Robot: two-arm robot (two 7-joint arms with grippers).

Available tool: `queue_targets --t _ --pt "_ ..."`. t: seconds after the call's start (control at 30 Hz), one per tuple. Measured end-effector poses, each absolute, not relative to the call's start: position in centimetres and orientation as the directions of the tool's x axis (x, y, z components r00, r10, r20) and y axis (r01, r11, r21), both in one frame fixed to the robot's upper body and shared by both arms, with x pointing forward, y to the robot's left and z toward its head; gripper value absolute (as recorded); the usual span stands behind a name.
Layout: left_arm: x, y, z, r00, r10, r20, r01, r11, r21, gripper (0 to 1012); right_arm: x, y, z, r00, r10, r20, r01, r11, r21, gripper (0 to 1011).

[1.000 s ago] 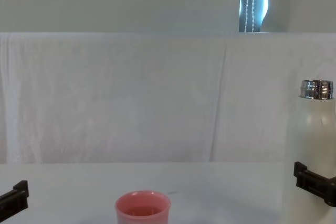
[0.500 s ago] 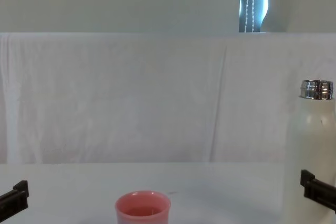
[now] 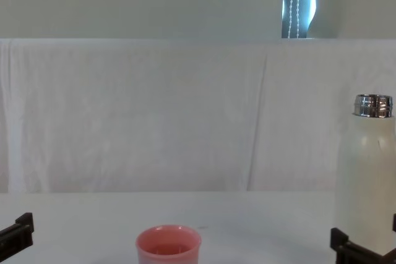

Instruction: Grasp the thermos with one hand and pour water into the cup lid.

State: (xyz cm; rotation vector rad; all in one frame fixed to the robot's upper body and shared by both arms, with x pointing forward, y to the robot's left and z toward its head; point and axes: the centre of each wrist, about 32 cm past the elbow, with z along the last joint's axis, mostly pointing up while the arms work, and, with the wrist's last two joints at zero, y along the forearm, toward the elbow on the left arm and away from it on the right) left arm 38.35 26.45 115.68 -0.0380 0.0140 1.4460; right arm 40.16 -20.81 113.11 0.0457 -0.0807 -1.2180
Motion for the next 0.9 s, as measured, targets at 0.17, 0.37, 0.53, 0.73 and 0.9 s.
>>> queue_targets --t 0.17,0.37,0.53,0.73,0.9 --pt "38.4 26.5 115.7 0.124 0.992 -0.033 -0.992 0.124 -0.018 1001 40.0 -20.3 113.0 0.361 -0.932 0.038 0.928 0.363 0.082 1003" --pt "38.4 26.5 115.7 0.124 0.992 -0.033 -0.992 0.124 -0.018 1001 40.1 -19.7 113.0 0.373 -0.927 0.032 0.923 0.374 0.088 1003" --pt "38.4 26.5 115.7 0.124 0.992 -0.033 -0.992 0.124 -0.018 1001 40.2 -19.5 112.9 0.382 -0.924 0.028 0.92 0.383 0.089 1003" --pt "38.4 26.5 115.7 0.124 0.992 -0.033 -0.992 0.124 -0.018 1001 40.2 -19.5 112.9 0.382 -0.924 0.028 0.92 0.383 0.089 1003" --pt "38.4 26.5 115.7 0.124 0.992 -0.033 -0.992 0.124 -0.018 1001 40.2 -19.5 112.9 0.381 -0.924 0.028 0.92 0.382 0.089 1003"
